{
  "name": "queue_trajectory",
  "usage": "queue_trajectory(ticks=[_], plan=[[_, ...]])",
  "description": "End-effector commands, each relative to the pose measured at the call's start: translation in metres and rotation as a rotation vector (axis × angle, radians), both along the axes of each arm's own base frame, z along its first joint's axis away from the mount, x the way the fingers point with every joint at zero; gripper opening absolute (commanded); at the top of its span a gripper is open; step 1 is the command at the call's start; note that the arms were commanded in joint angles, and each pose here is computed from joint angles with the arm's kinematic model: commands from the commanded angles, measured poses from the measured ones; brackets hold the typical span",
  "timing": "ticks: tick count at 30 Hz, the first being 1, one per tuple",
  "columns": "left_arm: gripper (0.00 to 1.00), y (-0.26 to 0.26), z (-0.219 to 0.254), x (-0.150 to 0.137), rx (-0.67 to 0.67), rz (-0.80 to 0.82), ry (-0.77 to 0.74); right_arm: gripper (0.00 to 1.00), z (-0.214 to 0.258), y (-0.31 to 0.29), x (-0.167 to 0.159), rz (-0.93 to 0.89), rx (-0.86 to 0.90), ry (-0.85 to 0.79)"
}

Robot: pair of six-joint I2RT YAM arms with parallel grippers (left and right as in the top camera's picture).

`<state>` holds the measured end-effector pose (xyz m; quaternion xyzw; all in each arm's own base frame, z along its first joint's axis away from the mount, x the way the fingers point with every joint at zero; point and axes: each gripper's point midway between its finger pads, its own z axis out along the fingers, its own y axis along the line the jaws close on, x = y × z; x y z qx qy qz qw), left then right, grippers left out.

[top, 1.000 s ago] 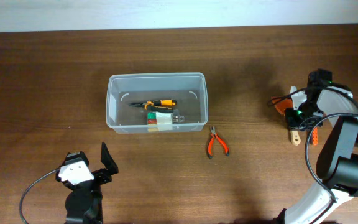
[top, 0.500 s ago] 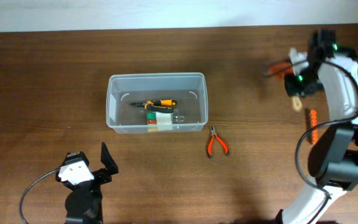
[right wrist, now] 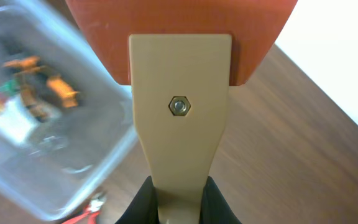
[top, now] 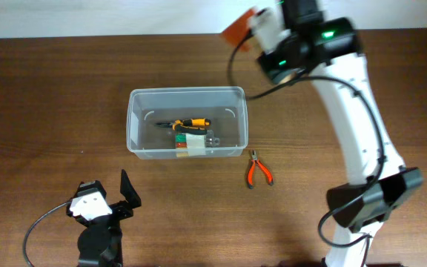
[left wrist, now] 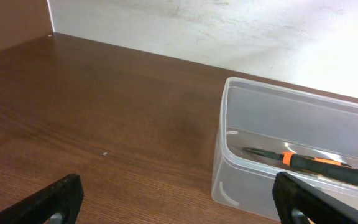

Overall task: Pack container
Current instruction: 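Lift the orange scraper and lower it into the container, release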

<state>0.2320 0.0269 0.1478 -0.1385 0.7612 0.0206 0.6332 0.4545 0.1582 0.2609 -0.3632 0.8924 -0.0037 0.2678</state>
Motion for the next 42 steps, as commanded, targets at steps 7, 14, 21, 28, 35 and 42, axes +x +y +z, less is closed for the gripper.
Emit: queue_trajectory(ticks=[7,14,21,28,35,42], plan=[[0.99,0.0,-0.001,0.0,0.009,-0.001,0.002,0.04,-0.009,0.097,-0.055,0.357,-0.071,0.004],[0.99,0.0,-0.001,0.0,0.009,-0.001,0.002,0.04,-0.071,0.12,-0.074,0.497,-0.144,0.078],[0.99,0.0,-0.001,0.0,0.009,-0.001,0.002,0.04,-0.131,0.12,-0.077,0.5,-0.161,0.122],[0.99,0.0,-0.001,0.0,0.009,-0.001,0.002,0.04,-0.154,0.127,-0.073,0.508,-0.128,0.097],[0.99,0.0,-0.001,0.0,0.009,-0.001,0.002,0.04,-0.164,0.141,-0.076,0.528,-0.06,0.125],[0.99,0.0,-0.001,0.0,0.009,-0.001,0.002,0.04,-0.175,0.144,-0.077,0.534,-0.055,0.145]])
